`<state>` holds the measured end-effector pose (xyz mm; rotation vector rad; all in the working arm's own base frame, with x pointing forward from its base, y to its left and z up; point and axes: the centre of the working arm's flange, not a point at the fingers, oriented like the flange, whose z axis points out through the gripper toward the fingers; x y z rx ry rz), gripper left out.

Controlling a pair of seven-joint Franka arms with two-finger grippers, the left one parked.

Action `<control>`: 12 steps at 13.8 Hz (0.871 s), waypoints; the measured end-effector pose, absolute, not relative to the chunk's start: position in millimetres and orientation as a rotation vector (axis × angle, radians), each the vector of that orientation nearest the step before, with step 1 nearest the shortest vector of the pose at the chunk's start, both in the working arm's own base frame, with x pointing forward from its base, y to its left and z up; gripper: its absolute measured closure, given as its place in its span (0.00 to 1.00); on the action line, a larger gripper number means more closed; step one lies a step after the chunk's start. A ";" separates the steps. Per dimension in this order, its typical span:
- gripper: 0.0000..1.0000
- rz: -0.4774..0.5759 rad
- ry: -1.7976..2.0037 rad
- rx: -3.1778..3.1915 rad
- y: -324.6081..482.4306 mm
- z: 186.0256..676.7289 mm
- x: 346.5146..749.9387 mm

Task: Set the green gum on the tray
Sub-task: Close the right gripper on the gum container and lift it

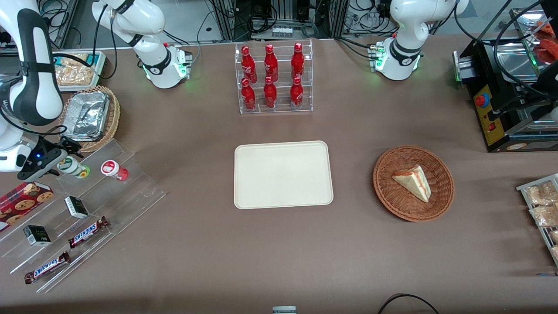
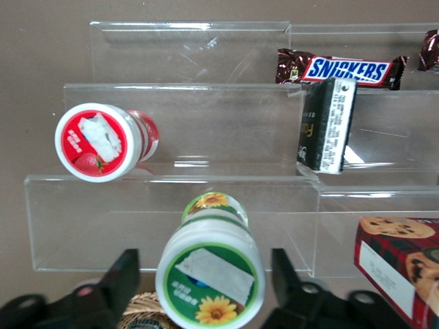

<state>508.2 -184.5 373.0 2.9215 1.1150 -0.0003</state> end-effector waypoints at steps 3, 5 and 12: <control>0.41 0.003 1.129 2.914 -183.9 374.5 508.3; 0.41 0.008 1.149 2.905 -179.1 383.3 512.5; 0.41 -0.062 1.176 2.927 -102.0 454.0 548.4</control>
